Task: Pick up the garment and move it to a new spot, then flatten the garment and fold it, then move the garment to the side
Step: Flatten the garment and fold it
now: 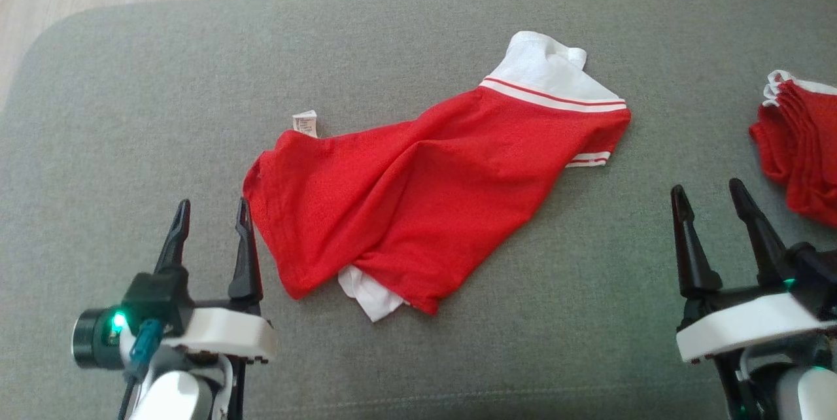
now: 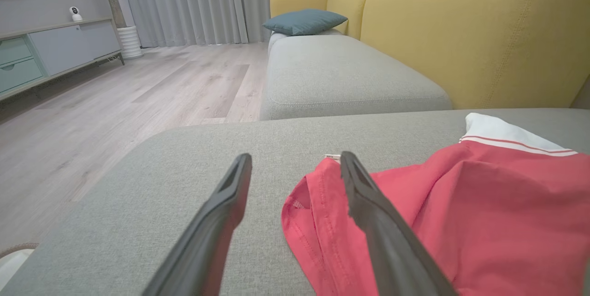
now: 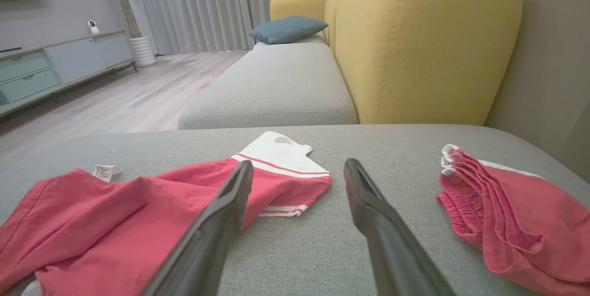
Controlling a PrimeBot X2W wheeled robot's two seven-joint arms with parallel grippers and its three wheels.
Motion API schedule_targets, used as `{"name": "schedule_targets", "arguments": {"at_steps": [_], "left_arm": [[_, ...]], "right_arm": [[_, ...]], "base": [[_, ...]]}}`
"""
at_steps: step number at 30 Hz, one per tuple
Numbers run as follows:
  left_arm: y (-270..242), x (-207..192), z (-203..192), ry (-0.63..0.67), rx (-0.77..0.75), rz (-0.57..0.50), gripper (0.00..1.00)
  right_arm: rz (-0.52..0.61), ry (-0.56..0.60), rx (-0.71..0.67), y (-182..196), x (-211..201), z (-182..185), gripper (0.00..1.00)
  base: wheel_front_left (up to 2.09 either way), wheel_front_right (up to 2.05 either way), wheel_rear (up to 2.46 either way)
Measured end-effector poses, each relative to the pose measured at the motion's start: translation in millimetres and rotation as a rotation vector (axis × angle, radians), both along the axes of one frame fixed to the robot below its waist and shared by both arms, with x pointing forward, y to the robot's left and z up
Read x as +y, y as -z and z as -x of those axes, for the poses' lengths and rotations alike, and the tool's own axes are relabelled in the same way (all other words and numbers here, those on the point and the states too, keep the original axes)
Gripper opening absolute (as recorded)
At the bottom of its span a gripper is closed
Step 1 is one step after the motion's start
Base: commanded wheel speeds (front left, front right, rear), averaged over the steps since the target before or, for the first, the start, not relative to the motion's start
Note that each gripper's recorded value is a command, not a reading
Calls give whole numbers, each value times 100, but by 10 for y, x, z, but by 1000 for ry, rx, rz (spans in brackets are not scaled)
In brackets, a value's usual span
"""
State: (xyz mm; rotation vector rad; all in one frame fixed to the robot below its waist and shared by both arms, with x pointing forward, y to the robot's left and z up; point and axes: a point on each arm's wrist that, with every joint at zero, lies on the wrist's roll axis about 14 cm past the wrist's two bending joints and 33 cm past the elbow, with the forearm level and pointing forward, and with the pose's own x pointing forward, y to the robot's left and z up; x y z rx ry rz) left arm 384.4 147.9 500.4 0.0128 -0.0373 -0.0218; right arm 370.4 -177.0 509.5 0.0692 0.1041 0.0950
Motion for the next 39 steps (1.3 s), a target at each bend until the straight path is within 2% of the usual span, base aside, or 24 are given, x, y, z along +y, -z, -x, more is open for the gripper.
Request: {"name": "schedule_targets", "arguments": {"at_steps": [14,19,20,25,33,36,37,38,39], "left_arm": [[53,-1,-11,3,18,2,100],[126,-104,-142,67,63,16,100],[144,-213,-274,121,90,5,100],[248,-388,-665,218,198,-34,100],[764,-424,-954,260,454,-98,100],[877,-419,-1002,263,496,-104,100],[901,-421,-1017,267,504,-105,67],[922,-425,-1029,270,513,-104,27],[940,-429,-1038,272,520,-106,0]], "right_arm": [[-3,-1,11,39,7,-21,100],[-4,0,30,103,5,-53,100],[-6,-1,41,144,11,-75,100],[-15,-9,72,254,43,-142,100],[-13,7,93,350,-10,-247,100],[-17,19,108,414,-47,-234,100],[-19,23,113,431,-59,-230,100],[-19,26,118,445,-68,-227,100],[-19,29,119,456,-75,-225,100]], "base": [[0,0,0],[0,0,0],[0,0,0],[0,0,0],[0,0,0],[0,0,0],[0,0,0],[0,0,0],[0,0,0]]}}
